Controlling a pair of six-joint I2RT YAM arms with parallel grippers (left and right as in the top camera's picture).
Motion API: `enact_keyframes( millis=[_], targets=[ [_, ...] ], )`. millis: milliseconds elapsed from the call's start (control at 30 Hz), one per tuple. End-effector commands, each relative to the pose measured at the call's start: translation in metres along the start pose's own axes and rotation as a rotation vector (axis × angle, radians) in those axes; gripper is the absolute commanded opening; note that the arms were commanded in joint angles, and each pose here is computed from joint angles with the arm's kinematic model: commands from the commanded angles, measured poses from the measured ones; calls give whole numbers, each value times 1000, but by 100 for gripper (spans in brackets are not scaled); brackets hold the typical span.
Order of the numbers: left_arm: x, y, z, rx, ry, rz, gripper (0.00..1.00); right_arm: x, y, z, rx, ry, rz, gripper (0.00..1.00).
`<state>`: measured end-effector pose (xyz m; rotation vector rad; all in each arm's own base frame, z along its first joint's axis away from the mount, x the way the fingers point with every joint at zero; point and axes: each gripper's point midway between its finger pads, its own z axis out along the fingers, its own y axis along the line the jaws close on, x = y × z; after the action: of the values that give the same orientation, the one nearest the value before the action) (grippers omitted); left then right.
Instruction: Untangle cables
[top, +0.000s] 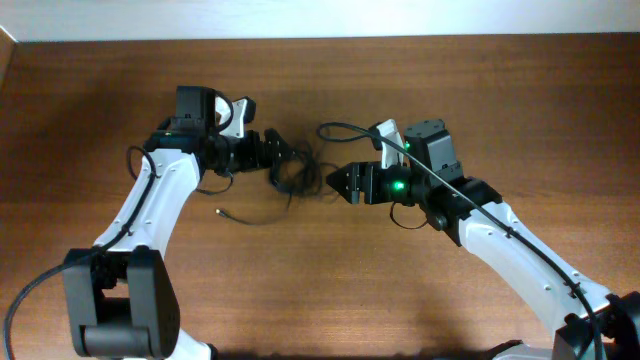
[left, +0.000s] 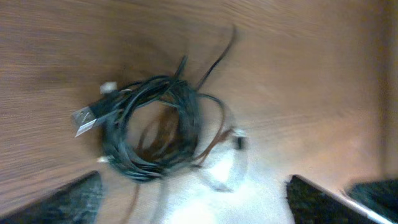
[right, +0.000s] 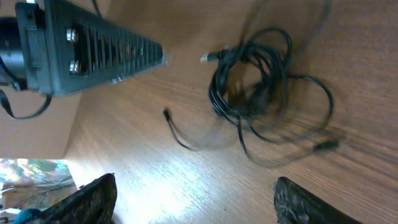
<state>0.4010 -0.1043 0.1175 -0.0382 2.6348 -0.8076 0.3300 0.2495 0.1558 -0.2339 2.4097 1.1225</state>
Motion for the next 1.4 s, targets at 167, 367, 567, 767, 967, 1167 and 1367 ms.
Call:
enact_keyframes(
  millis=[167,367,567,767,967,1167,1367],
  targets=[
    [-87,-22,-49,104,-321,318,99,13,-21,-1,109,41,1,81],
    [-108,-26,-42,-167,-376,759,99,16,-31,-3,155,49,22,82],
    [-103,-56,19,-344,-326,1066,99,22,-35,-5,167,72,41,82],
    [-79,-29,82,-322,-192,1057,99,42,-55,-23,231,148,138,80],
    [-64,-6,109,-332,-106,1087,93,47,-63,-32,254,167,166,80],
    [-47,19,121,-373,-10,1069,78,47,-63,-32,251,167,166,80],
    [-46,30,117,-382,13,1044,71,47,-63,-32,251,168,166,80]
  ],
)
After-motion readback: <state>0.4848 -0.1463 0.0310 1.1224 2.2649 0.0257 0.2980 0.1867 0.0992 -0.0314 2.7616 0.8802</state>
